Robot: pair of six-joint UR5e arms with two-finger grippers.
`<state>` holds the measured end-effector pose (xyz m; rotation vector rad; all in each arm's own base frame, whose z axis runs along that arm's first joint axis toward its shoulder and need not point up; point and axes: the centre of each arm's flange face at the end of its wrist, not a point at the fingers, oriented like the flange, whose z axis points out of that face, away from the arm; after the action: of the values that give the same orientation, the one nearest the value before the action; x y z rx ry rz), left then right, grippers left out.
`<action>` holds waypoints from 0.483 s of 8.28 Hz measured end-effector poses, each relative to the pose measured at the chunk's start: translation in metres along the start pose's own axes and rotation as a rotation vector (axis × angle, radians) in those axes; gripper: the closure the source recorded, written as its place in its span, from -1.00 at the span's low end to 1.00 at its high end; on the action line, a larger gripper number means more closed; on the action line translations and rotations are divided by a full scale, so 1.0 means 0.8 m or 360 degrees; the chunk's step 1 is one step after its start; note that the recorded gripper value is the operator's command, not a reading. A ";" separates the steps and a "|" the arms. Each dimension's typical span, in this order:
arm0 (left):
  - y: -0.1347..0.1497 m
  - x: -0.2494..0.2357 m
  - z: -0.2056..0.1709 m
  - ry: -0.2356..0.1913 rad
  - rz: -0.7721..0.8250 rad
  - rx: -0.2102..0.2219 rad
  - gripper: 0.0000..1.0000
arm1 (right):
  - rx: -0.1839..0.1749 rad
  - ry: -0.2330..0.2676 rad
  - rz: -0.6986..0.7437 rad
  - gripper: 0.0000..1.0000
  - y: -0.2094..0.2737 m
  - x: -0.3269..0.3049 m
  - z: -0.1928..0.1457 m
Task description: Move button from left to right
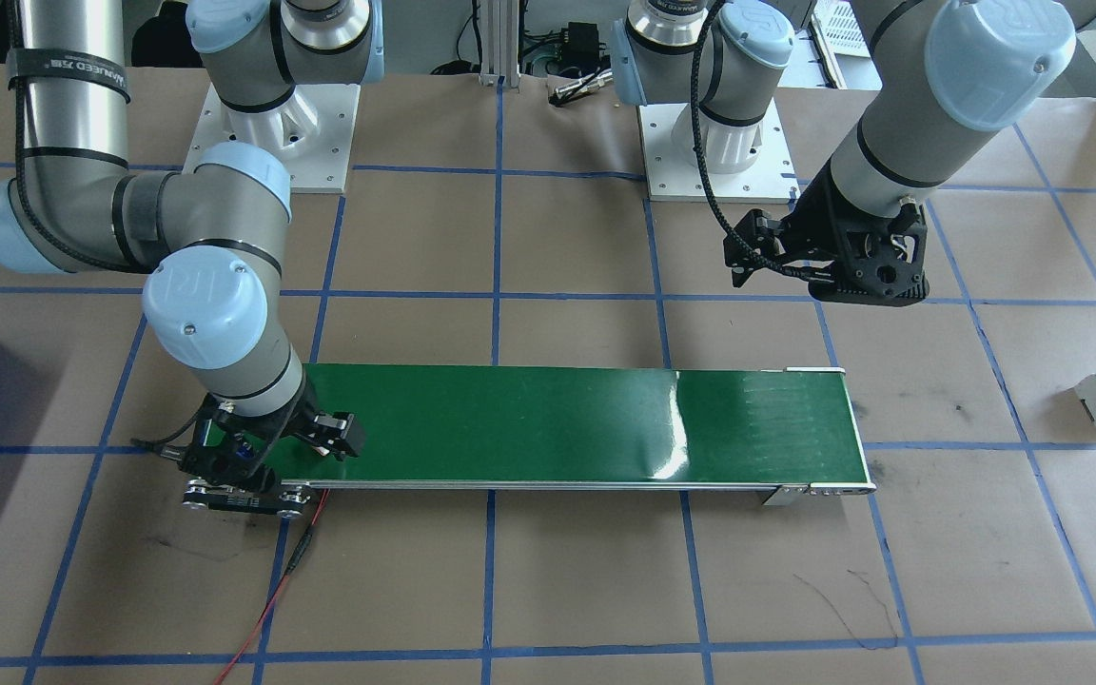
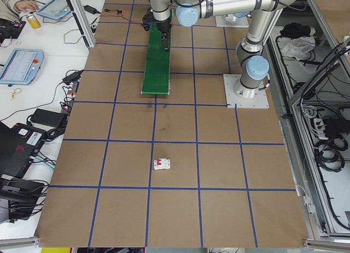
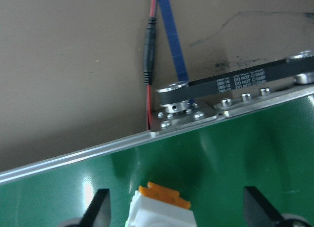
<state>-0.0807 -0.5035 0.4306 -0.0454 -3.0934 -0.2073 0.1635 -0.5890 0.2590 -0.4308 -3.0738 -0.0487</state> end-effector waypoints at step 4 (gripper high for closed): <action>0.007 0.020 -0.003 -0.0009 0.0049 0.0012 -1.00 | -0.0082 0.0042 0.0064 0.03 -0.017 0.045 0.011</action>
<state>-0.0963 -0.4975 0.4347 -0.0939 -3.0969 -0.1949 0.1252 -0.5923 0.2510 -0.4901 -3.0425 -0.1318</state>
